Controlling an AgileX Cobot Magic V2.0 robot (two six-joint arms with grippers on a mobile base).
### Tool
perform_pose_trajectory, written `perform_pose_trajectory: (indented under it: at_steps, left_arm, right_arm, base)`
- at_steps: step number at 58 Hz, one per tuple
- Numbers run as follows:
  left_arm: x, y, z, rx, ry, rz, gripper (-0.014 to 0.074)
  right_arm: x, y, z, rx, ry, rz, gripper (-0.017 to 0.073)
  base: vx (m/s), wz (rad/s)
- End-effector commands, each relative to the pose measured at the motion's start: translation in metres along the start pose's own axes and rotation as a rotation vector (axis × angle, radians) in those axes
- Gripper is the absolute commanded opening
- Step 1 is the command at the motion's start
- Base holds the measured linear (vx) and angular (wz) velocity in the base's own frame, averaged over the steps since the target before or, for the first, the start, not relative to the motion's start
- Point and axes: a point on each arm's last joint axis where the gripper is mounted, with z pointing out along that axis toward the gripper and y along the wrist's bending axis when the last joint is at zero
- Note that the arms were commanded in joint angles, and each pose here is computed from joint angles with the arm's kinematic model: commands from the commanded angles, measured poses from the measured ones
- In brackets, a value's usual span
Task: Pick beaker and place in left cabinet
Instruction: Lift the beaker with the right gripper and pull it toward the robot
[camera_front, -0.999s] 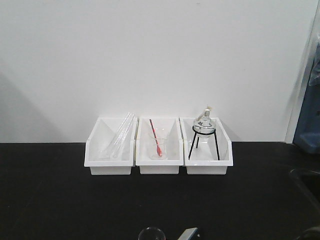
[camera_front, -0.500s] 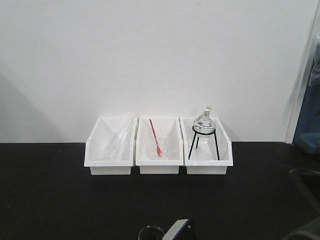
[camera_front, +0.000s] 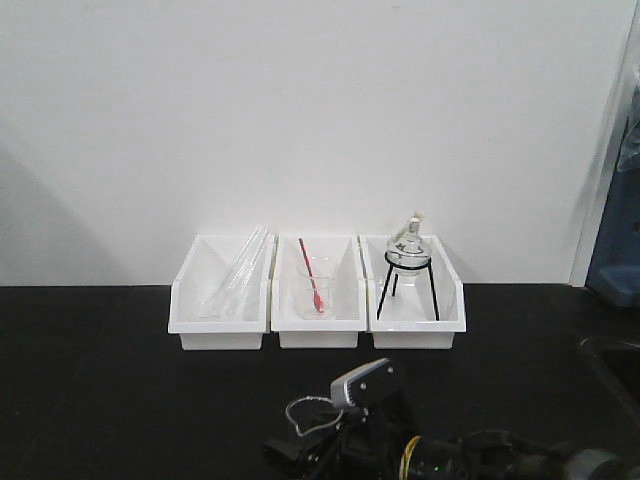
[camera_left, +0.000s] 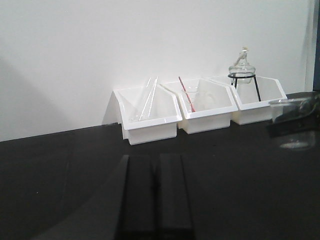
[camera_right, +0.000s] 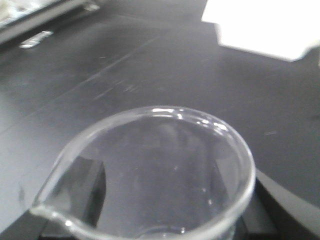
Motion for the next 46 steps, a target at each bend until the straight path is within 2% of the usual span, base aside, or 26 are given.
perform_pose_trajectory:
  at_steps: [1,9,17,18,20,33,46]
  left_arm:
    - [-0.003,0.0,-0.001,-0.005,-0.087,-0.011,0.0001]
    - [-0.003,0.0,-0.001,-0.005,-0.087,-0.011,0.0001]
    - [-0.003,0.0,-0.001,-0.005,-0.087,-0.011,0.0001]
    - [-0.003,0.0,-0.001,-0.005,-0.087,-0.011,0.0001]
    - [-0.003,0.0,-0.001,-0.005,-0.087,-0.011,0.0001]
    - [-0.003,0.0,-0.001,-0.005,-0.087,-0.011,0.0001]
    - [-0.003,0.0,-0.001,-0.005,-0.087,-0.011,0.0001]
  right_arm:
    - [-0.05,0.012,-0.035,0.045,-0.061,-0.03,-0.0004]
    - [-0.078,0.025,-0.086,0.157,-0.057,-0.039,-0.0004]
    - [-0.081,0.041,-0.137,0.241,-0.082,-0.082,-0.0004]
    - [-0.072,0.053,-0.178,0.297,-0.13,-0.073,-0.0004]
    - [-0.07,0.056,-0.19,0.314,-0.153,-0.071,-0.0004]
    - [-0.037,0.063,-0.241,0.465,-0.196,-0.069,-0.0004]
    - [-0.018,0.068,-0.258,0.484,-0.222,-0.083,-0.0004]
  base:
    - [0.0,0.0]
    - [0.0,0.0]
    - [0.0,0.0]
    - [0.0,0.0]
    - [0.0,0.0]
    - [0.0,0.0]
    - [0.0,0.0]
